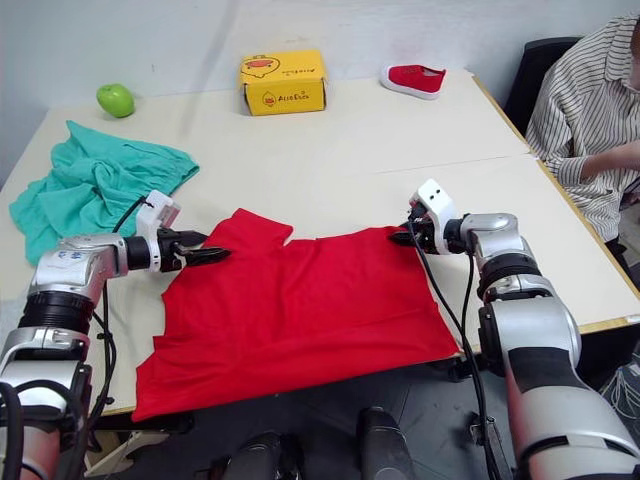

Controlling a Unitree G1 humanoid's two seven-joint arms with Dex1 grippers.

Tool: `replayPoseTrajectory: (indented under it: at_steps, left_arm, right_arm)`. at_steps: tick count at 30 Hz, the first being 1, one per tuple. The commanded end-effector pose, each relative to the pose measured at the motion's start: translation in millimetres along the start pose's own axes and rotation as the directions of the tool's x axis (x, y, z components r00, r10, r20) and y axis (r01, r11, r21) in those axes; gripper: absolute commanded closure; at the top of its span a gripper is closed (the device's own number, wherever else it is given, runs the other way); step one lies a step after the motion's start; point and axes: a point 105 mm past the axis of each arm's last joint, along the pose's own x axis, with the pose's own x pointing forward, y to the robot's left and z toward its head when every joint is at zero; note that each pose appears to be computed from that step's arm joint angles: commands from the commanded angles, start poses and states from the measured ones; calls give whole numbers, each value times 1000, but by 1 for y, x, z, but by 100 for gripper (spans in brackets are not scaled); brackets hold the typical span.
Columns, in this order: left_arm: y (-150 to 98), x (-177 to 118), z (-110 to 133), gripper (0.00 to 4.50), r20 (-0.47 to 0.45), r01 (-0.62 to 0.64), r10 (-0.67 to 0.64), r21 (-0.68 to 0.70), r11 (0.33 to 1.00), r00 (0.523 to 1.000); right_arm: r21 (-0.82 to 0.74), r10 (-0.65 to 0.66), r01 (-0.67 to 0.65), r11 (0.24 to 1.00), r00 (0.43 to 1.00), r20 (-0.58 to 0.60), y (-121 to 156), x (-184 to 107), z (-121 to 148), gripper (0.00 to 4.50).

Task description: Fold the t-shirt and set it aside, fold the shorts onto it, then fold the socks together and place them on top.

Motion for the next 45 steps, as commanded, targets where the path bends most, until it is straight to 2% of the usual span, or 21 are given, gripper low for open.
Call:
replayPoseTrajectory:
  at_steps: [1, 8, 13, 16, 20, 24, 28, 31, 35, 38, 41, 45]
  left_arm:
    - [4, -3, -7, 0, -14, -27, 26, -23, 999, 1000]
    - [1, 13, 2, 0, 18, -8, 10, -86, 996, 1000]
    - [-2, 33, 2, 0, -40, -6, 4, -51, 999, 999]
    - [-6, 41, 4, 63, -70, 3, -4, -6, 1000, 998]
    - [-5, 44, 3, 191, -81, 2, 0, 24, 1000, 997]
    - [-1, 44, 4, 321, -50, -20, 25, 93, 995, 998]
    - [-12, 46, 13, 447, 25, 46, -49, 105, 993, 998]
    - [-14, 41, 20, 447, 76, 66, -74, 101, 993, 994]
    - [1, 25, 33, 447, 175, 14, -21, 38, 999, 984]
    - [1, 15, 47, 447, 231, 43, -54, 53, 998, 971]
    - [-8, 9, 49, 447, 204, 110, -133, 123, 986, 970]
    - [-6, -6, 47, 447, 188, 102, -132, 163, 981, 973]
  right_arm:
    - [-30, -9, 9, 1000, 1000, 12, -2, 0, 8, 448]
    - [-70, 60, -58, 996, 998, 25, 4, -4, 10, 448]
    - [-70, 70, -67, 995, 997, 38, 6, -4, 8, 448]
    - [-69, 66, -63, 996, 997, 41, 5, -6, 7, 450]
    - [-69, 56, -52, 996, 997, 44, 2, -9, 5, 450]
    - [-68, 48, -44, 997, 997, 54, 0, -11, 4, 450]
    - [-65, 36, -32, 997, 997, 63, -2, -15, 4, 450]
    - [-60, 20, -15, 998, 996, 82, -6, -19, 7, 450]
    - [-56, 0, 6, 998, 994, 112, -10, -24, 12, 450]
    - [-36, -11, 17, 999, 984, 176, -14, -29, 25, 450]
    - [-39, -8, 17, 999, 978, 208, -17, -37, 32, 450]
    - [-48, 9, 3, 999, 970, 244, -20, -51, 41, 450]
